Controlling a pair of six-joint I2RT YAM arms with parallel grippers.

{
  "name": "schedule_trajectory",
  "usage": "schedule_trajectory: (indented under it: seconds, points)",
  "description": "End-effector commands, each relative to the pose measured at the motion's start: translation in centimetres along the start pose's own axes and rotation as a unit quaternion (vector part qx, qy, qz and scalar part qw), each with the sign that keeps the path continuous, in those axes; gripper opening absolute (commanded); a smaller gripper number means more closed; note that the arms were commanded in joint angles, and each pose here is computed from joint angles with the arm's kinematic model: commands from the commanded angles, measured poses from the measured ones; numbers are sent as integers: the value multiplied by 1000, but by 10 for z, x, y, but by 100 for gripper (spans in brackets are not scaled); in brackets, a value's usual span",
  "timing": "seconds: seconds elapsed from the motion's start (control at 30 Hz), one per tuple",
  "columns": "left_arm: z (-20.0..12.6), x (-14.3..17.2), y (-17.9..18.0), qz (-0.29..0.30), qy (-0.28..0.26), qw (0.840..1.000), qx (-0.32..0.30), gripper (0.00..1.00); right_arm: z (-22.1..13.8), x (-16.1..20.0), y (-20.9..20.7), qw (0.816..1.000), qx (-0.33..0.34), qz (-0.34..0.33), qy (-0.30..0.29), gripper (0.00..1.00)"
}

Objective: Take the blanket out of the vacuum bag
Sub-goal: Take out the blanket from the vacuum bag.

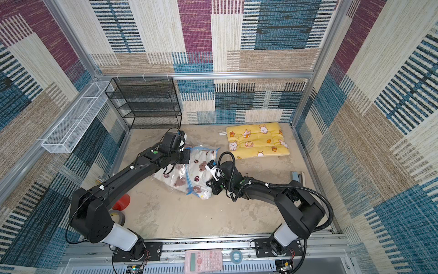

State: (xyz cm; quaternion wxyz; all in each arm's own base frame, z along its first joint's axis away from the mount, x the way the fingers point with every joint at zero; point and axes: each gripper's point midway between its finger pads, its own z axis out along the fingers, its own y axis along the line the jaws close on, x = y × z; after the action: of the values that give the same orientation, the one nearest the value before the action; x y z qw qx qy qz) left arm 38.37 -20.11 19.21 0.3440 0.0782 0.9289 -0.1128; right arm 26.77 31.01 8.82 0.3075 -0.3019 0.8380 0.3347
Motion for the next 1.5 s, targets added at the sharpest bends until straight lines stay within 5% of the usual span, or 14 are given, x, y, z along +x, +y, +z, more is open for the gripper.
schedule_trajectory:
  seconds: [0.0,0.43,0.8,0.97,1.23,1.47]
  points:
    - [0,-3,1,-1,-4,1000,-5,0,-2,-9,5,999,-15,18,-26,0]
    - [1,-2,2,1,-2,1000,-6,0,-52,-102,44,985,-53,2,-164,0]
    - [1,-2,1,0,-1,1000,-4,0,-93,-114,74,968,-104,-47,-223,0]
    - [2,-1,0,-2,1,1000,0,0,-67,-108,37,983,-20,-5,-180,0]
    - [2,-1,-9,-3,3,1000,24,0,-50,-119,55,984,-79,-17,-160,0]
    - [3,-1,-14,-6,6,999,39,0,-17,-95,96,976,-151,-139,-66,0]
